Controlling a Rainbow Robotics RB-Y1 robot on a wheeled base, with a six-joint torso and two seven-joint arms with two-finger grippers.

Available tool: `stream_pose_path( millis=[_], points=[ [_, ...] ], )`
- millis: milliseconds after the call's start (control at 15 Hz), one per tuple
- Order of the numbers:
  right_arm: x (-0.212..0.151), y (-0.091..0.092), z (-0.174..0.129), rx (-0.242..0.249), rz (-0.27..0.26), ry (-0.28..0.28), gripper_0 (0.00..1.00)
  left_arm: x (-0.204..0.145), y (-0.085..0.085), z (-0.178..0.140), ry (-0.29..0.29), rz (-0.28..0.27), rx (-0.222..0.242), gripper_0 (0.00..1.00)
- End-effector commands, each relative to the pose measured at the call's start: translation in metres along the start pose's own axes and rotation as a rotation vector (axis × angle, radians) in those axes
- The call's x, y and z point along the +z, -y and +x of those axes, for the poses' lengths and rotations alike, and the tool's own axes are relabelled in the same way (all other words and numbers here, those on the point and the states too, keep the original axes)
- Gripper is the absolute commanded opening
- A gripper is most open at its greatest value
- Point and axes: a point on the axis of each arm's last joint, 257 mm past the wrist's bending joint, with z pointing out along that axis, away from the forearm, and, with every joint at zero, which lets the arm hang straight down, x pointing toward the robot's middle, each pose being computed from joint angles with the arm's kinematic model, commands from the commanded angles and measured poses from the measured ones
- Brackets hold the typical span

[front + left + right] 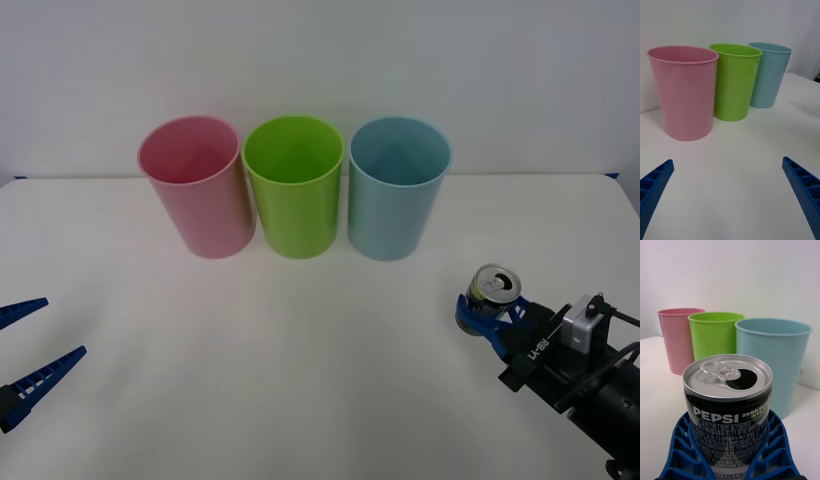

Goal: Put cans in the blue bin and PET bottles in the pink bin and trash in the green bin.

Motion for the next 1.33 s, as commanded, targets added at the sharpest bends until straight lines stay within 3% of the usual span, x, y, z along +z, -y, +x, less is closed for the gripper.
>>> stream_pose_path(
  millis=[67, 333, 667, 1067, 1333],
  points=[
    [-0.006, -0.002, -0.047, -0.026, 0.005, 0.025, 0.00, 0.000, 0.000, 0.000, 0.000, 0.000, 0.000, 1.00],
    [0.003, -0.002, -0.111, -0.061, 0.015, 0.074, 0.00, 0.000, 0.000, 0.000, 0.000, 0.000, 0.000, 1.00],
    [0.041, 0.008, -0.165, -0.026, 0.017, 0.134, 0.00, 0.000, 0.000, 0.000, 0.000, 0.000, 0.000, 1.00],
    [0.115, 0.047, -0.173, 0.034, 0.041, 0.136, 0.00, 0.000, 0.000, 0.000, 0.000, 0.000, 0.000, 1.00],
    [0.161, 0.076, -0.168, 0.046, 0.071, 0.120, 0.00, 0.000, 0.000, 0.000, 0.000, 0.000, 0.000, 1.00]
  ],
)
